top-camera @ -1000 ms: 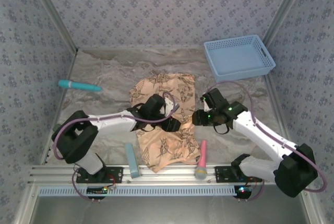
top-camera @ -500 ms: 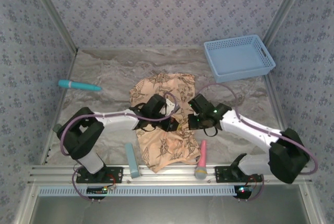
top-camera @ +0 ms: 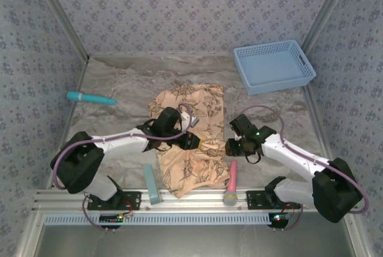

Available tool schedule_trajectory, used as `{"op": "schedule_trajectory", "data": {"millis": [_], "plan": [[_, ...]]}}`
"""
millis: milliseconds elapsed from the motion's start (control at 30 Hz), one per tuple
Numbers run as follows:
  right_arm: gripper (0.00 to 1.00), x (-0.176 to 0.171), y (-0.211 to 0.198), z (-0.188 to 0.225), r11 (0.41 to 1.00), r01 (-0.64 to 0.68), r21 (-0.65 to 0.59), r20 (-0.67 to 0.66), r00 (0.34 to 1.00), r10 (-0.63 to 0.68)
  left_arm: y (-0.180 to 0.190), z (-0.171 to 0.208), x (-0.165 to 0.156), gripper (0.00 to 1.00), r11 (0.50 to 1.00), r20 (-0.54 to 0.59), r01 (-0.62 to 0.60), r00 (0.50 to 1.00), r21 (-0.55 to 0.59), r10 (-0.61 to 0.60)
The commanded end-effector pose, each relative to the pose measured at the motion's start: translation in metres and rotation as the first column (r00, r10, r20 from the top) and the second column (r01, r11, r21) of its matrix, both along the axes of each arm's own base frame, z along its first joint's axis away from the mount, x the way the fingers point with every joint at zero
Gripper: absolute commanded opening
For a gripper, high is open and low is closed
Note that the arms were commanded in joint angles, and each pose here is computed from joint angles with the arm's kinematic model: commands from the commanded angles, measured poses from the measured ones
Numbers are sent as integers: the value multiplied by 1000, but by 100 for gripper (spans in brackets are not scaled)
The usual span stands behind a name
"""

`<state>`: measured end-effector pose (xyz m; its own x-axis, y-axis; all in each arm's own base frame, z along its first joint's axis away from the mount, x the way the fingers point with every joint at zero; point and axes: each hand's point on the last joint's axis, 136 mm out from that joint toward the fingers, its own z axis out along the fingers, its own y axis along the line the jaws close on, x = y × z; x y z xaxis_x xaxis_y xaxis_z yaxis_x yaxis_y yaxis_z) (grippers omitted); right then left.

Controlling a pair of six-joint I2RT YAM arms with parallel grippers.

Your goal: Fold the inside-out t-shirt

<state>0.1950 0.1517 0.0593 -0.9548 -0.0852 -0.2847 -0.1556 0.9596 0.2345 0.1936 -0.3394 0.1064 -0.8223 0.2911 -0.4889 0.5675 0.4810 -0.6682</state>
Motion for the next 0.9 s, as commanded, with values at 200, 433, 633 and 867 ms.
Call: {"op": "schedule_trajectory", "data": {"millis": [200,433,633,867], "plan": [[49,5,45,38,952,-303,35,216,933,289,-3,9,2,36,1000,13,10,1000,-9,-10],[51,10,54,36,903,-429,-31,450,801,396,3,13,1,41,1000,23,10,1000,27,-11],[46,29,49,39,880,-455,-139,668,612,423,10,21,0,47,999,64,-1,998,35,-1],[21,70,69,75,839,-489,-237,750,457,478,8,26,1,49,997,110,32,993,64,-39]]}}
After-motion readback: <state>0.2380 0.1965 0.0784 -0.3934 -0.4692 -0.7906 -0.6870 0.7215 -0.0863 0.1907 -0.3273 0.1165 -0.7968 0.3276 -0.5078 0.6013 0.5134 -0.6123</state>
